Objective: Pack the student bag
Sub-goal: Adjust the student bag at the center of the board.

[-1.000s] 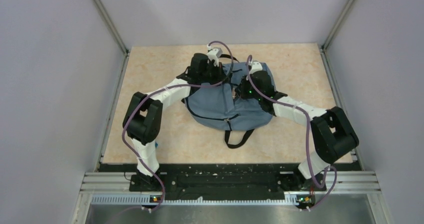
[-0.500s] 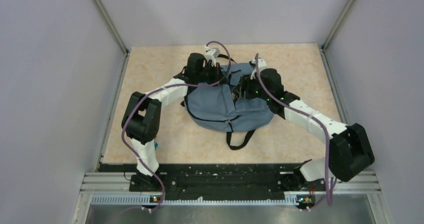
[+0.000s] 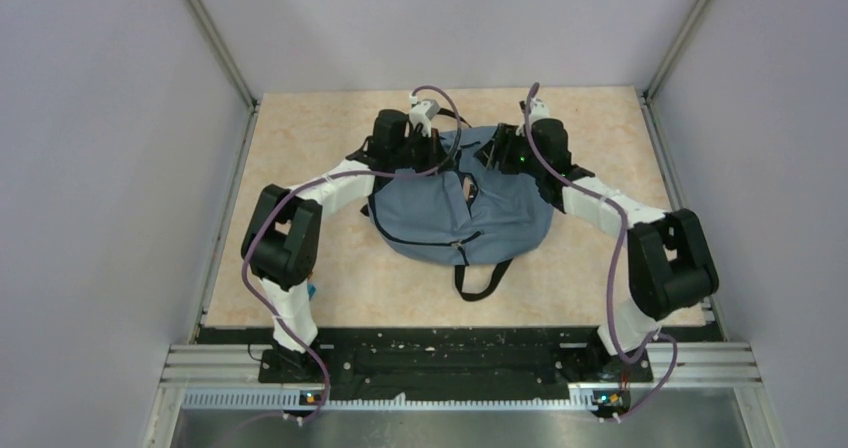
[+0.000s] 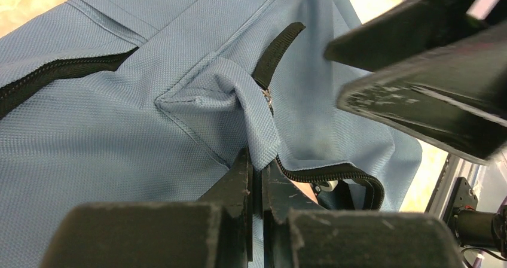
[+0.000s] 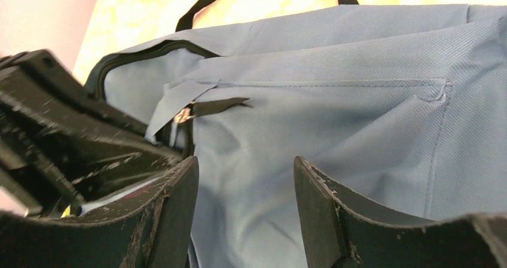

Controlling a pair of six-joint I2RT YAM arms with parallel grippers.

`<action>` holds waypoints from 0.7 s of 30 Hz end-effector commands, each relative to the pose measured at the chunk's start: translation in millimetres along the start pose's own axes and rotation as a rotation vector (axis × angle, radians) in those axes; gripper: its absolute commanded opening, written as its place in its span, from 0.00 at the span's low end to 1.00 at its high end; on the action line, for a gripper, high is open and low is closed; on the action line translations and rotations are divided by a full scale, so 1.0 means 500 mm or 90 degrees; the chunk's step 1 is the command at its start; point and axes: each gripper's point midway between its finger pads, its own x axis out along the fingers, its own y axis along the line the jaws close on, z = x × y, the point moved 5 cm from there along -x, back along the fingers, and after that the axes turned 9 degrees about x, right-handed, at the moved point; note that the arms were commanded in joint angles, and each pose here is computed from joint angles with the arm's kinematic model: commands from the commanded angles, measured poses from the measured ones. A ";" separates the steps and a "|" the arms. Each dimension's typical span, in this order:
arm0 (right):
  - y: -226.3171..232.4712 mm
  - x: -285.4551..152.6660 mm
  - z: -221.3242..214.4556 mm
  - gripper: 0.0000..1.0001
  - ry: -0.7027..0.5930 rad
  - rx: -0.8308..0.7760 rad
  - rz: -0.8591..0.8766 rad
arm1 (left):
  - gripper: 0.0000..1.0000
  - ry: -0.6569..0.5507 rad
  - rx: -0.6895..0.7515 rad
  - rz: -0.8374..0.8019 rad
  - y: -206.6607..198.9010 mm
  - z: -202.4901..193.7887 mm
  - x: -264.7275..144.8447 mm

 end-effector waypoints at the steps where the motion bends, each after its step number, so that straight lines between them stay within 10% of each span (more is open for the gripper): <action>1: 0.042 0.042 0.067 0.58 -0.068 0.052 0.071 | 0.00 -0.039 0.040 -0.048 -0.046 0.041 -0.028; 13: 0.028 0.100 0.057 0.54 -0.056 0.091 0.075 | 0.00 -0.040 0.039 -0.048 -0.045 0.036 -0.026; 21: 0.033 0.119 0.056 0.32 -0.034 0.091 0.088 | 0.00 -0.039 0.038 -0.049 -0.043 0.033 -0.023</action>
